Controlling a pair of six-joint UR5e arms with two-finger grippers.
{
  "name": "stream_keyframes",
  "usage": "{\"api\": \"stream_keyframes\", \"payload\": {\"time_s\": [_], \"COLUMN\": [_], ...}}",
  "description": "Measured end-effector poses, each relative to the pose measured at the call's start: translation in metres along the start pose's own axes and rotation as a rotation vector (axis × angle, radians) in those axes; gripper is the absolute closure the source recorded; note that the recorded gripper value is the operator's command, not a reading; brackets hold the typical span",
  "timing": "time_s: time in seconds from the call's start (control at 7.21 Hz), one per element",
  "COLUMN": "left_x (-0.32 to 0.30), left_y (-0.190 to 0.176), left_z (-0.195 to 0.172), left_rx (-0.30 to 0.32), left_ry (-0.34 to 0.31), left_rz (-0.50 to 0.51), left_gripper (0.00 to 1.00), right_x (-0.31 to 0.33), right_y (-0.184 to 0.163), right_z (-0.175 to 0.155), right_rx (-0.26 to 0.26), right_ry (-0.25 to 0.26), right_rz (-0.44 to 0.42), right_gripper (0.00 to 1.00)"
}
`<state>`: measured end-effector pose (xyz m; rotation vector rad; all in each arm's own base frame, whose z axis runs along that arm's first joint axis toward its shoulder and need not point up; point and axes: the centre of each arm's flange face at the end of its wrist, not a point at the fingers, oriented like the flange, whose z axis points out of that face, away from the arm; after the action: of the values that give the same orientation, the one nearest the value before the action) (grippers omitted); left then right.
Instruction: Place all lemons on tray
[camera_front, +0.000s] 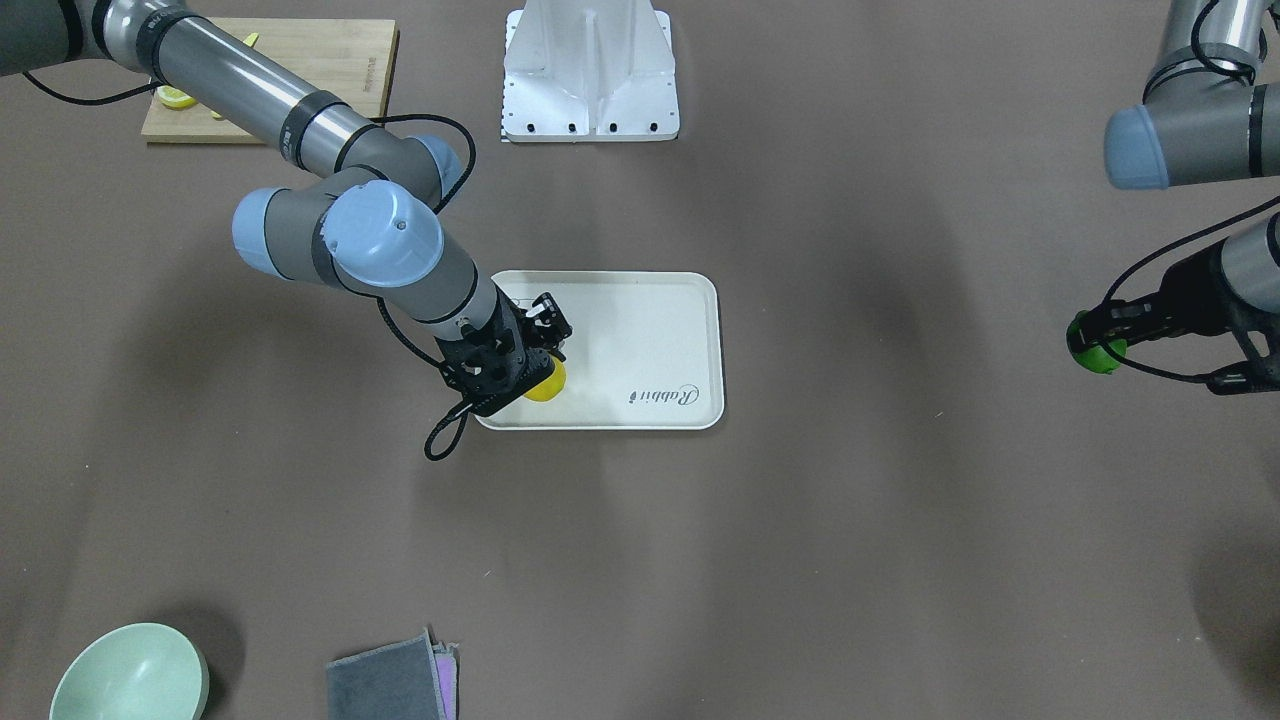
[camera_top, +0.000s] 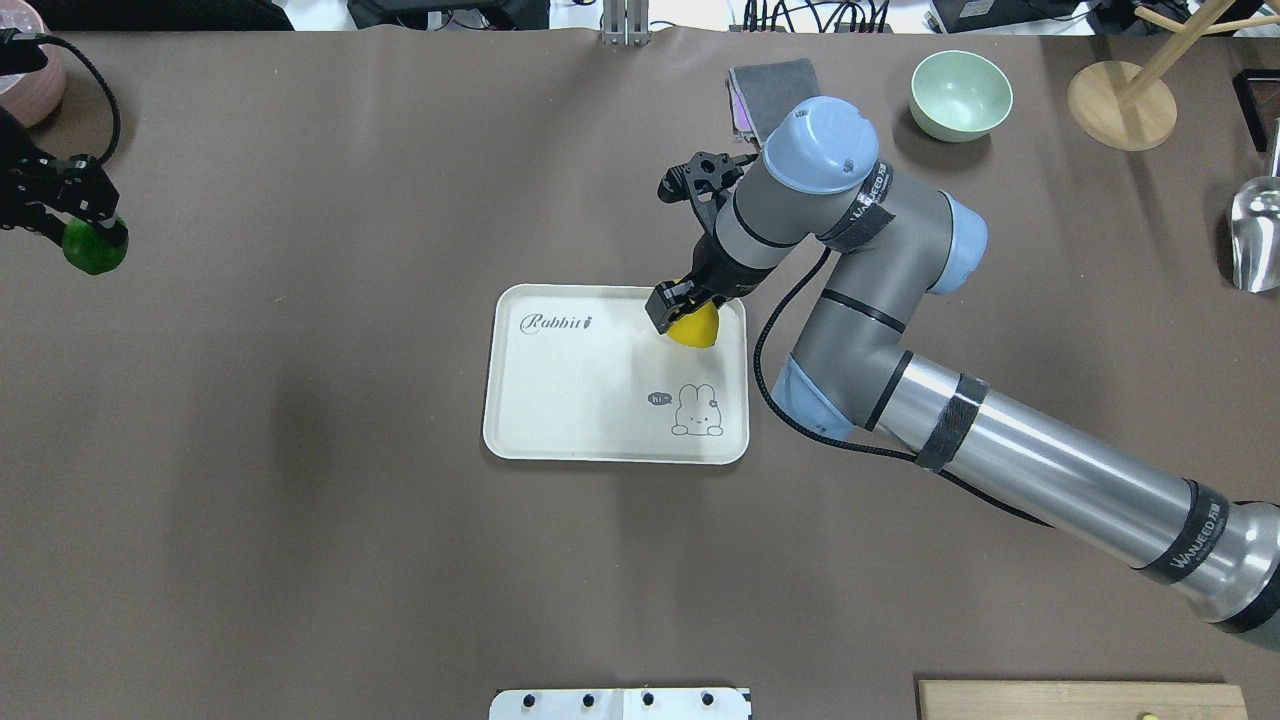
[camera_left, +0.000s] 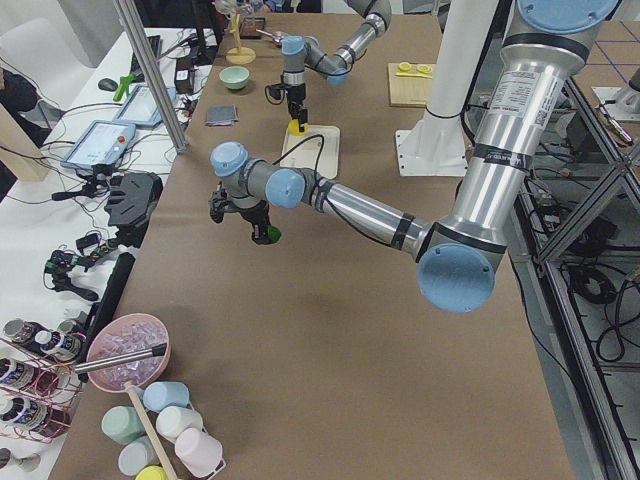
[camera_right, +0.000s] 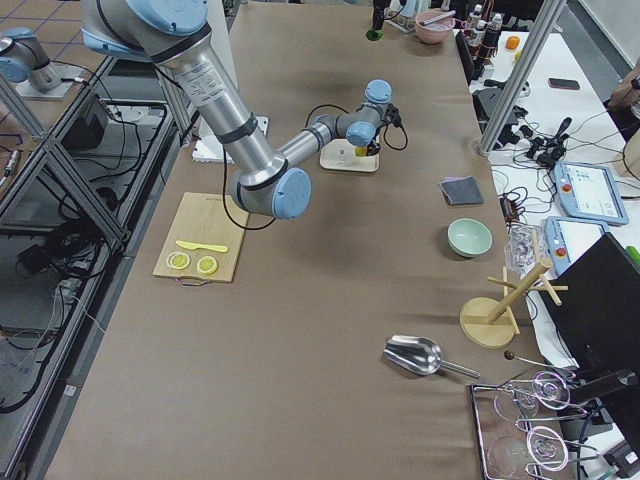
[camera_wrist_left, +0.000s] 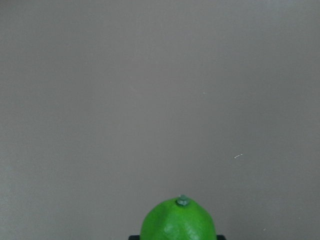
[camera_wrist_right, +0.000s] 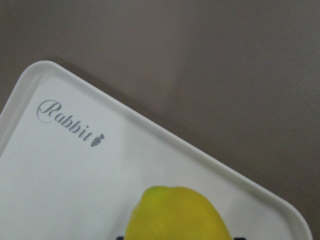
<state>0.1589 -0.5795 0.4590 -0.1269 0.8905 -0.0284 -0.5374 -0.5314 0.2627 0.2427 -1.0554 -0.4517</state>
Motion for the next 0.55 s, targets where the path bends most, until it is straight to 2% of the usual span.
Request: {"api": "stream_keyframes", "payload": {"time_s": [0.55], "left_x": [0.064], "left_y": [-0.018], "left_z": [-0.021], "left_rx": [0.028], "left_ry": [-0.038], "left_rz": [-0.036], "left_gripper": [1.0], "right_x": [0.018], "right_y": [-0.009], "right_z": [-0.027], "right_rx": [0.035], "right_ry": [-0.046], "right_rz": [-0.009], "right_gripper": [0.0]}}
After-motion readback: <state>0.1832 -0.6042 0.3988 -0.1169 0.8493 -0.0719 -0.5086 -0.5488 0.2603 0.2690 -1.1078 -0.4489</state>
